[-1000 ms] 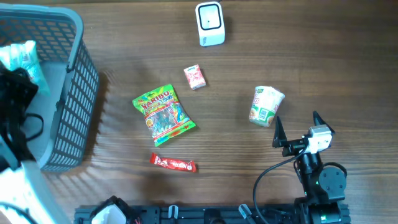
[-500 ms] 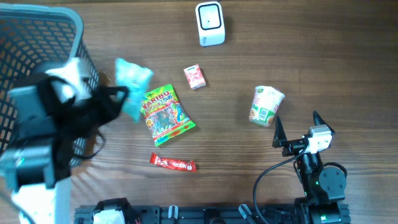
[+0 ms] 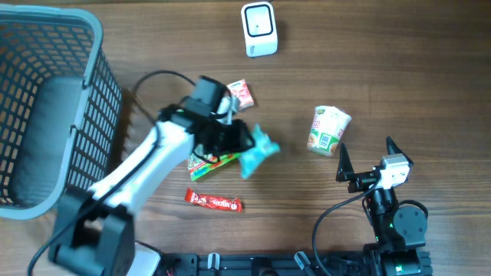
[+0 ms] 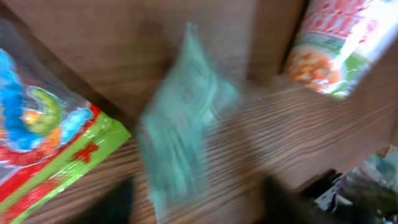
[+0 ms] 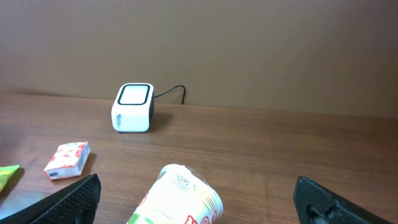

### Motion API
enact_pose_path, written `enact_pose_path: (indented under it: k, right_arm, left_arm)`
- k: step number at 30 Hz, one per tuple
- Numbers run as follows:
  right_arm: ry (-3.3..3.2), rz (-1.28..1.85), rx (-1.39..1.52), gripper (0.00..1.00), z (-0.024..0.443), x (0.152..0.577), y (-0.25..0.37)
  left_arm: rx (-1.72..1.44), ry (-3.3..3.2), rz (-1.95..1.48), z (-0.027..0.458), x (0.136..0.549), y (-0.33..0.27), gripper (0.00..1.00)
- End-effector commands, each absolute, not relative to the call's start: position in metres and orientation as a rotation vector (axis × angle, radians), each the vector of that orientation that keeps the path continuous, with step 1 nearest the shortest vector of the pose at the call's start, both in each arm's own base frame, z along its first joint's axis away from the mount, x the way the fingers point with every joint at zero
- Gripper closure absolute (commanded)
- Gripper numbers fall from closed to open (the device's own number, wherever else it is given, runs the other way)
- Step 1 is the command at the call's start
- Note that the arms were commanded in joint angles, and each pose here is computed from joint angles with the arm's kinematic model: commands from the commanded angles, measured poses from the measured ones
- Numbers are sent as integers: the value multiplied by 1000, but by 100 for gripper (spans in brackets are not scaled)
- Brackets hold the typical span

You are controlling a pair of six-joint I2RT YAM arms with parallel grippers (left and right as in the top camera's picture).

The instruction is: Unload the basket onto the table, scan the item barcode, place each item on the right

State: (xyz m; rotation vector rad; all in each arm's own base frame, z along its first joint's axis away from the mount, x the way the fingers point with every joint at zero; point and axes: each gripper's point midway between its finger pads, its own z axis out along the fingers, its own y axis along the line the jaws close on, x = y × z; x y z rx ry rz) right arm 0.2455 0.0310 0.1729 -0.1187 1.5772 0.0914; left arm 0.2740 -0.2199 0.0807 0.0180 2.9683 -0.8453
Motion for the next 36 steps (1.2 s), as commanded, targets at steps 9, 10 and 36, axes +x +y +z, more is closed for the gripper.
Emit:
enact_pose_path:
  k: [9, 10, 36]
  right_arm:
    - [1569, 94, -124, 0, 174, 245, 31]
    - [1569, 94, -124, 0, 174, 245, 31]
    - [1569, 94, -124, 0, 174, 245, 31]
  left_arm:
    - [-137, 2649, -887, 168, 336, -202, 0]
    - [-151, 2632, -837, 171, 344, -198, 0]
    - [-161, 2580, -250, 7, 439, -222, 2]
